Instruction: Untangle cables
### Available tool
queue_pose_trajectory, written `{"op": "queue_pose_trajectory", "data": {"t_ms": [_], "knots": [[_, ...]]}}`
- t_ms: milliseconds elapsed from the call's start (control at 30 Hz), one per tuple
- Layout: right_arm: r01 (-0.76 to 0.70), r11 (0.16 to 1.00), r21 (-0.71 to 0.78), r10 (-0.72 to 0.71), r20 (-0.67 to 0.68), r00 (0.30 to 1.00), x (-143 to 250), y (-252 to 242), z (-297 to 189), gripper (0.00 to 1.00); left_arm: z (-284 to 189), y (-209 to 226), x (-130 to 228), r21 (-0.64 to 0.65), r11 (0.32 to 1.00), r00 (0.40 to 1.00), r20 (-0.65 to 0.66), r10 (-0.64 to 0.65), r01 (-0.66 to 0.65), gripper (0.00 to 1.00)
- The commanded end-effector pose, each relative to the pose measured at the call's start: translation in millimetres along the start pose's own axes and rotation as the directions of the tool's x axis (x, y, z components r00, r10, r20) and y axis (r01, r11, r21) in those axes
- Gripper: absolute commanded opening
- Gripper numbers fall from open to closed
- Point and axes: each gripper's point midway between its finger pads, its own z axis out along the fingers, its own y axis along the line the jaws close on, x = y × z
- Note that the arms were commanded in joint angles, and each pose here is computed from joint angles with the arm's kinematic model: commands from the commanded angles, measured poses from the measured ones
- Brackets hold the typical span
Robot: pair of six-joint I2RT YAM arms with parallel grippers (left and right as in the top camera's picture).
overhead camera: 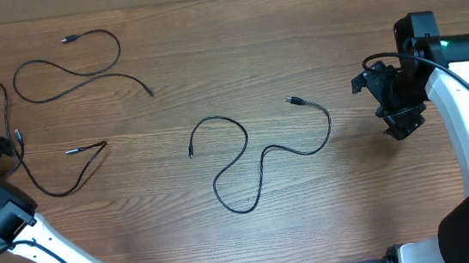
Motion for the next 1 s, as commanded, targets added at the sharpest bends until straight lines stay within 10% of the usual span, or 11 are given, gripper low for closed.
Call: {"op": "queue_pose_trajectory", "data": {"t_ms": [0, 600, 667, 700, 967], "knots": [[0.006, 1.0, -0.02, -0.005, 0.017, 1.0, -2.6, 3.5, -6.9, 1.0, -51.1, 6.1, -9.9, 0.026, 0.999, 0.993, 0.117, -0.025, 0.022, 0.91], [0.006, 1.0, -0.02, -0.005, 0.017, 1.0, -2.6, 3.5, -6.9, 1.0, 8.9, 14.5, -16.5, 0.044, 0.996, 0.993, 0.089, -0.081, 0.078, 0.98], [0.006, 1.0, -0.02, -0.005, 0.017, 1.0, -2.6, 3.5, -6.9, 1.0, 11.5, 15.1, -15.1, 0.042, 0.996, 0.993, 0.083, -0.081, 0.078, 0.75], [0.006, 1.0, -0.02, -0.005, 0.017, 1.0, -2.6, 3.5, -6.9, 1.0, 13.7, 15.8, -13.2, 0.039, 0.996, 0.994, 0.075, -0.082, 0.079, 0.41], [0.006, 1.0, -0.02, -0.005, 0.017, 1.0, -2.6, 3.5, -6.9, 1.0, 14.5, 3.5, 3.3, 0.111, 0.984, 0.99, -0.015, -0.138, 0.139, 0.04]]}}
